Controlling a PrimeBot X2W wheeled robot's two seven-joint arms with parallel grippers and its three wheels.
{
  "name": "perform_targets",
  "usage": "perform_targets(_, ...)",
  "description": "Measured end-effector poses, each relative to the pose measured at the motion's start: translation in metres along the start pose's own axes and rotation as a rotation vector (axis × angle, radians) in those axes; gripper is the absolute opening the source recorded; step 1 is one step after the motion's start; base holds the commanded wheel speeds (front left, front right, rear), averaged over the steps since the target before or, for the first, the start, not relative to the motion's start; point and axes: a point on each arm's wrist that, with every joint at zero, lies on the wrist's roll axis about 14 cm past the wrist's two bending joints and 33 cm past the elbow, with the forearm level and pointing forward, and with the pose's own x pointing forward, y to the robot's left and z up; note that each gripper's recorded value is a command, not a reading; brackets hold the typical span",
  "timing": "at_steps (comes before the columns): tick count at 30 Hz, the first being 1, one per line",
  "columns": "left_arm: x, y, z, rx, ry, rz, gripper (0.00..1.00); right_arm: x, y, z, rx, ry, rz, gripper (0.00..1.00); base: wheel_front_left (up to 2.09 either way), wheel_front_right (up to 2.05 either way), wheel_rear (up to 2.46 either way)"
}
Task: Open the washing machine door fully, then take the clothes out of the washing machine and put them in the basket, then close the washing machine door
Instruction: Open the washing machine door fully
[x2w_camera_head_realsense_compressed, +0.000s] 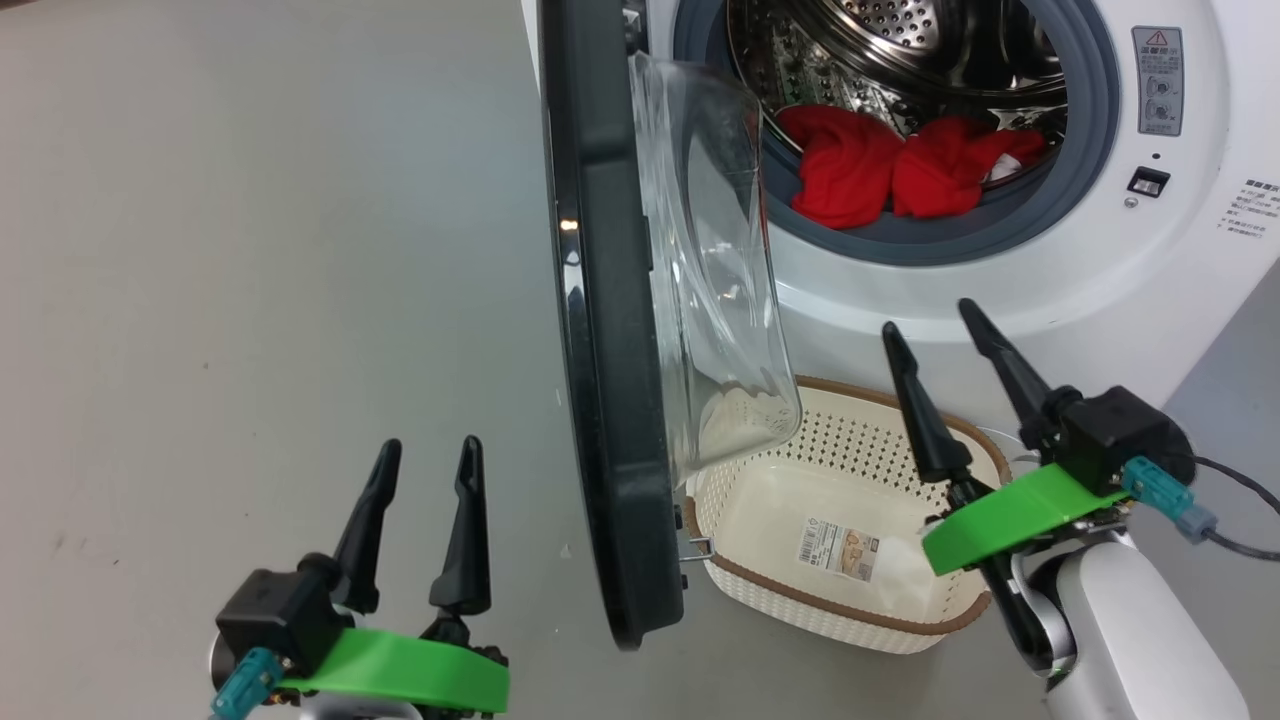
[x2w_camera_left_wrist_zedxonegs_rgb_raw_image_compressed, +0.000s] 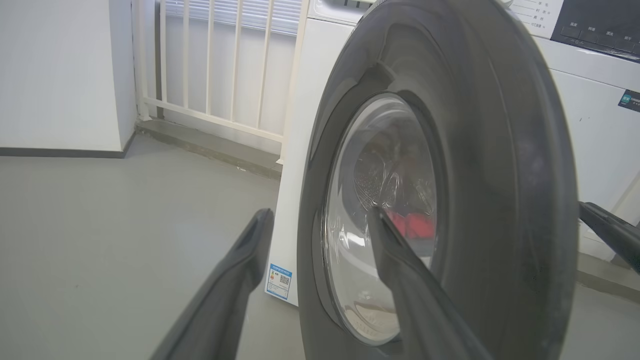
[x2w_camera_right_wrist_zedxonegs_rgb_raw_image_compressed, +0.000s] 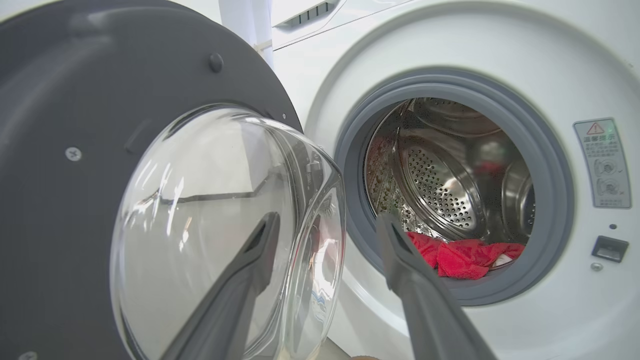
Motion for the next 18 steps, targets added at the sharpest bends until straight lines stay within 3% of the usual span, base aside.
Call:
perform_targets(3, 0.000, 0.003, 0.001, 0.004, -0.008, 0.009, 1.00, -0.006, -0.014, 0.003, -0.086, -0.022, -0.037, 1.00, 0.00, 0.00, 0.00)
perform_targets(18, -0.004, 0.009, 0.006, -0.002, -0.030, 0.029, 1.00, -0.044, -0.027, -0.008, -0.117, 0.005, -0.095, 1.00, 0.00, 0.00, 0.00)
